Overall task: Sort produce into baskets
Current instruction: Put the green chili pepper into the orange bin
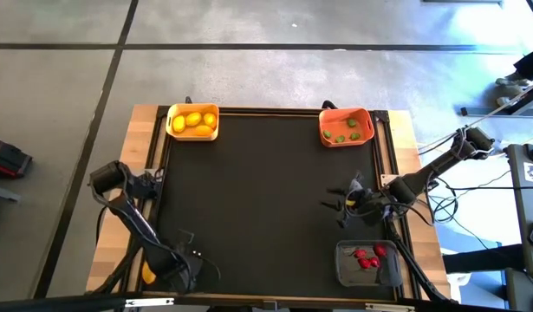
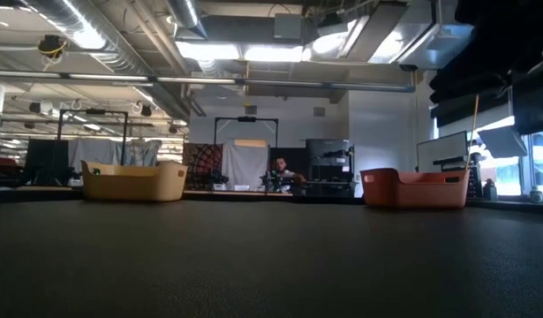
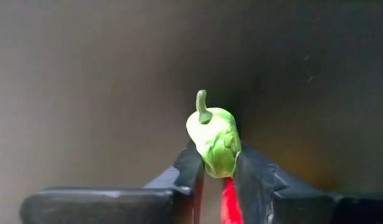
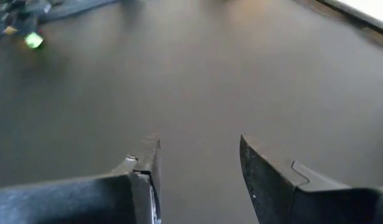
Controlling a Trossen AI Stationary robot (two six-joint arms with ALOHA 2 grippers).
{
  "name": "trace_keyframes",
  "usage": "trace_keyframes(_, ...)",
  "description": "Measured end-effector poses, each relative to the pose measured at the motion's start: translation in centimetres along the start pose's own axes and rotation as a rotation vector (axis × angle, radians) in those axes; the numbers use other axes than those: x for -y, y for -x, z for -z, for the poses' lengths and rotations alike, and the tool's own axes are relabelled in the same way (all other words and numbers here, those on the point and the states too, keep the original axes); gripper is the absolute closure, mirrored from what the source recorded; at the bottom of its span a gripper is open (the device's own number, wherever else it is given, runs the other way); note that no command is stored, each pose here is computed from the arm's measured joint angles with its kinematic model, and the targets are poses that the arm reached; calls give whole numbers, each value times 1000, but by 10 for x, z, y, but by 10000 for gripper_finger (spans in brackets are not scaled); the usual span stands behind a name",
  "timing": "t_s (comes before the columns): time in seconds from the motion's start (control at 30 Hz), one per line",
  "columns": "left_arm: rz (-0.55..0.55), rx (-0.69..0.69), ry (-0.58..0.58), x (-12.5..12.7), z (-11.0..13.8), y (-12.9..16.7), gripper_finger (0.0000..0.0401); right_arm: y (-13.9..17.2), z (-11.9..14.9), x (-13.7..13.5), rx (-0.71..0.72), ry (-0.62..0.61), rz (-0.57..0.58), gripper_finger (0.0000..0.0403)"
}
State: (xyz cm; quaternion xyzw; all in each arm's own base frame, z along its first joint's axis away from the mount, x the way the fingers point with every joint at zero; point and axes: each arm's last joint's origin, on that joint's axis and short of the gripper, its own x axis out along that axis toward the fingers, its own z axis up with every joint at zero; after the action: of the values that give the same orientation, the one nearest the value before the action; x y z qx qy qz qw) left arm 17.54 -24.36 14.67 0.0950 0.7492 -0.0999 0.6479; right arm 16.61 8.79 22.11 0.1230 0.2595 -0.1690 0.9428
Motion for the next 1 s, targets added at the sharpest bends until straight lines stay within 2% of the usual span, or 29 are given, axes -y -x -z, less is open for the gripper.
trace_keyframes(0.23, -56, 35, 13, -22, 3, 24, 338, 0, 0, -1, -18, -3, -28, 246)
trace_keyframes(0.5, -153, 237, 33, -60, 4, 66, 339, 0, -8, -8, 52, 13, -78, 244)
trace_keyframes(0.63, -259, 374, 87, -87, 6, 88, 339, -2, -12, -14, 101, 52, -106, 209)
trace_keyframes(0.77, -448, 534, 159, -113, 5, 108, 340, -11, -14, -23, 149, 103, -118, 159)
trace_keyframes(0.87, -494, 636, 150, -127, -2, 120, 340, -21, -18, -28, 186, 131, -116, 139)
trace_keyframes(1.0, -525, 735, 93, -142, -18, 130, 340, -37, -24, -32, 246, 156, -108, 138)
